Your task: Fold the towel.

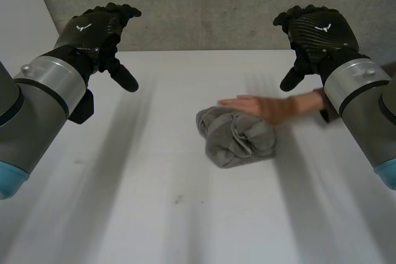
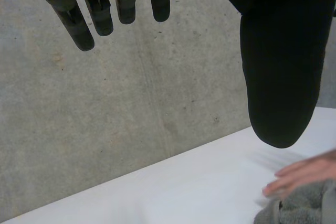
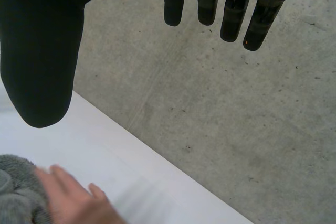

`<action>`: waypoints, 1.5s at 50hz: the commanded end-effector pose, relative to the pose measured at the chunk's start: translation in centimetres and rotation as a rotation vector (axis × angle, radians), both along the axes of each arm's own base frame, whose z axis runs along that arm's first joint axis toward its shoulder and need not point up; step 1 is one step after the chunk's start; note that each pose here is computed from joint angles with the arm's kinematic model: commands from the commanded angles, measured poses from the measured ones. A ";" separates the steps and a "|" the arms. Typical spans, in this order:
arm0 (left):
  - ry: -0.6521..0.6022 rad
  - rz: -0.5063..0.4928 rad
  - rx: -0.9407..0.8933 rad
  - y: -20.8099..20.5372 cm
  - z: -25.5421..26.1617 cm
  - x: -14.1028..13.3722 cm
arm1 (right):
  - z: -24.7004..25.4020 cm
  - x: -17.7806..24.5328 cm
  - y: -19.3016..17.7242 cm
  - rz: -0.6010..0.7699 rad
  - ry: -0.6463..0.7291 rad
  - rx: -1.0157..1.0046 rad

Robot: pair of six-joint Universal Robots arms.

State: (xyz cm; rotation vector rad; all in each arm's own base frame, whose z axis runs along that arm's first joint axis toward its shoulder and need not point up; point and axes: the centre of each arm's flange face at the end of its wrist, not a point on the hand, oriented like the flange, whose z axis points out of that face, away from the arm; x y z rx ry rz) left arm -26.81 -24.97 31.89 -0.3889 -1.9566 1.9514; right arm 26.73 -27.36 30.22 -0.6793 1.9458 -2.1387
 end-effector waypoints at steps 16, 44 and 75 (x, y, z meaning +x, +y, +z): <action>-0.019 -0.003 0.038 -0.5 -1.5 -0.4 | -1.0 0.3 -0.8 0.004 -0.042 0.105; -0.113 -0.067 0.216 -2.0 -11.2 -3.8 | -16.4 1.8 -5.0 -0.022 0.020 0.538; -0.017 -0.334 0.289 -0.3 -19.9 -12.9 | -8.5 0.9 3.3 0.125 0.017 0.297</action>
